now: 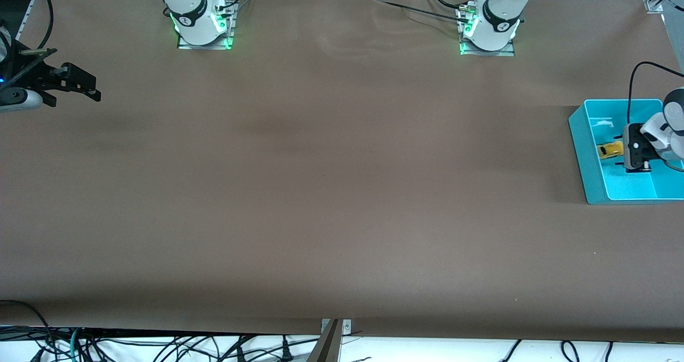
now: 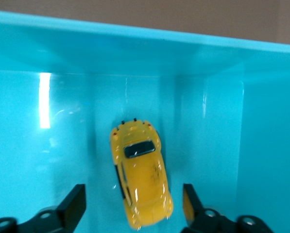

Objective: Wind and store yellow beetle car

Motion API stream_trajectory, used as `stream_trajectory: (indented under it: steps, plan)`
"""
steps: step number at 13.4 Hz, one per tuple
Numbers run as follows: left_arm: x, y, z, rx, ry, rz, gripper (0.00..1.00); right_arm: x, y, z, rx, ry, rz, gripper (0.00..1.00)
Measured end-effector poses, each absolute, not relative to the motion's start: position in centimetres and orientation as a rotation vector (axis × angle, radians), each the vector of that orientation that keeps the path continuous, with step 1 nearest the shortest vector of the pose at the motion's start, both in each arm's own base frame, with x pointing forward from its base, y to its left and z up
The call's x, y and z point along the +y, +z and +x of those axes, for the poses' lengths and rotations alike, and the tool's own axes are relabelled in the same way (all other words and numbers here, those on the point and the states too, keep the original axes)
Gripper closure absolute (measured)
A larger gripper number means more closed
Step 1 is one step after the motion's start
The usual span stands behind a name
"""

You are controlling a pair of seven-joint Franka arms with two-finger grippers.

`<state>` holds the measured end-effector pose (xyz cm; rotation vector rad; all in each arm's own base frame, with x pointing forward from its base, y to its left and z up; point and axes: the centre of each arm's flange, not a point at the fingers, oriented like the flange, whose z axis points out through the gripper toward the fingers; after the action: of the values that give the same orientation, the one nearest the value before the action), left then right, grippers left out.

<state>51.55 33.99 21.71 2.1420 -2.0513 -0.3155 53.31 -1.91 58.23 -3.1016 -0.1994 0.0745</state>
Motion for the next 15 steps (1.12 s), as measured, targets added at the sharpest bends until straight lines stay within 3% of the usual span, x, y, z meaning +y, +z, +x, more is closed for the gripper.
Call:
stream_trajectory:
  steps: [1, 9, 15]
  plan:
    - [33.9, 23.2, 51.9, -2.056, -0.322, 2.145, 0.0, -1.9, 58.2, 53.3, -0.199, 0.075, -3.102, 0.0]
    - [25.6, 43.1, 58.8, -2.038, -0.296, 2.346, 0.0, -1.9, 58.2, 53.3, -0.198, 0.075, -3.101, 0.0]
    - [14.8, 49.7, 62.1, -1.67, -0.218, 2.647, 0.0, -2.0, 58.2, 53.3, -0.198, 0.075, -3.101, 0.0]
